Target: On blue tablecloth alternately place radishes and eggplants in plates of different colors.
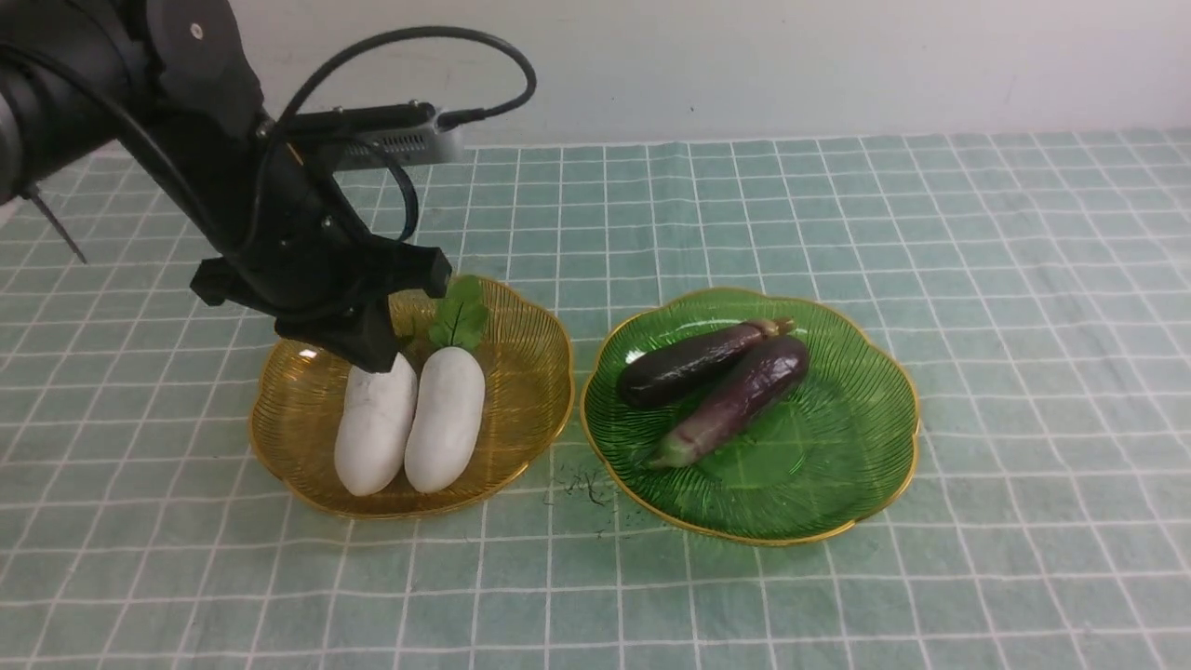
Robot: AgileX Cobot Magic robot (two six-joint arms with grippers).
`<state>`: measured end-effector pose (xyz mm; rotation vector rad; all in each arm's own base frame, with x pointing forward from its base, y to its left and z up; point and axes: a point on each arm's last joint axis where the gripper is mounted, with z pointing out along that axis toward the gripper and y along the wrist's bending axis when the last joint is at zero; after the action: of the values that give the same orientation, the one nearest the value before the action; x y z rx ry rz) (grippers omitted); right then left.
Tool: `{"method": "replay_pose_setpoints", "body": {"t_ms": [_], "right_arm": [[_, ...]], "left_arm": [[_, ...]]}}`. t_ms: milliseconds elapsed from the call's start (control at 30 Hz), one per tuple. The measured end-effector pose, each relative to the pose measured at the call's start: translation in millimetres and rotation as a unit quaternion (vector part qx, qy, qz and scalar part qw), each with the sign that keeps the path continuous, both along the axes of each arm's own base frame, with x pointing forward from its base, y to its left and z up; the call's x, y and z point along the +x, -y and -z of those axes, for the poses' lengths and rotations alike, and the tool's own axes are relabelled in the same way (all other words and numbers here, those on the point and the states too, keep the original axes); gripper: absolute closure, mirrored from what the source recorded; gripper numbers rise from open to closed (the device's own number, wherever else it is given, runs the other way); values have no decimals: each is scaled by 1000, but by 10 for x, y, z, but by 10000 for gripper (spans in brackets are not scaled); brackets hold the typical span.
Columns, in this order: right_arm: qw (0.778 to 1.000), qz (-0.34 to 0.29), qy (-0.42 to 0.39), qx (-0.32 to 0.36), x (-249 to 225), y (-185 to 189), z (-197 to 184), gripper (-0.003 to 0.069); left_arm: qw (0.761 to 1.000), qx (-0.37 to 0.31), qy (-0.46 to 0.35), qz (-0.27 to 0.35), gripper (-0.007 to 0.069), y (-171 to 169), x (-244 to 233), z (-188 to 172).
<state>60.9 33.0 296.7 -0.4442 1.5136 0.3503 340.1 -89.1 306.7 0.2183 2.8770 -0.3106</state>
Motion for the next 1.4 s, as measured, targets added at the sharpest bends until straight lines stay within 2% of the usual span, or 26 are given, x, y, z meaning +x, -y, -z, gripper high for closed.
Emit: {"method": "replay_pose_setpoints", "body": {"t_ms": [67,233,400,633,1033,1167,1400], "right_arm": [[1000,-13,-10,7,-8,1,71,674],[999,19,-36,18,-25,39,336,674],[991,122,-52,23,-45,184,745,674],[974,213,-76,20,-50,292,1088,674],[952,289,-100,20,-56,381,1152,674],[947,304,-101,22,-58,399,1153,674],[947,304,-102,21,-59,399,1154,674]], "left_arm": [[1000,1,8,2,633,-21,-79,-108],[999,9,32,4,633,-67,-199,-287],[997,14,72,13,633,-118,-359,-527],[991,11,131,33,633,-180,-649,-871],[969,-6,243,37,633,-339,-1396,-1472],[951,-17,306,34,633,-436,-1848,-1717],[934,-18,357,30,633,-584,-2484,-1711]]}}
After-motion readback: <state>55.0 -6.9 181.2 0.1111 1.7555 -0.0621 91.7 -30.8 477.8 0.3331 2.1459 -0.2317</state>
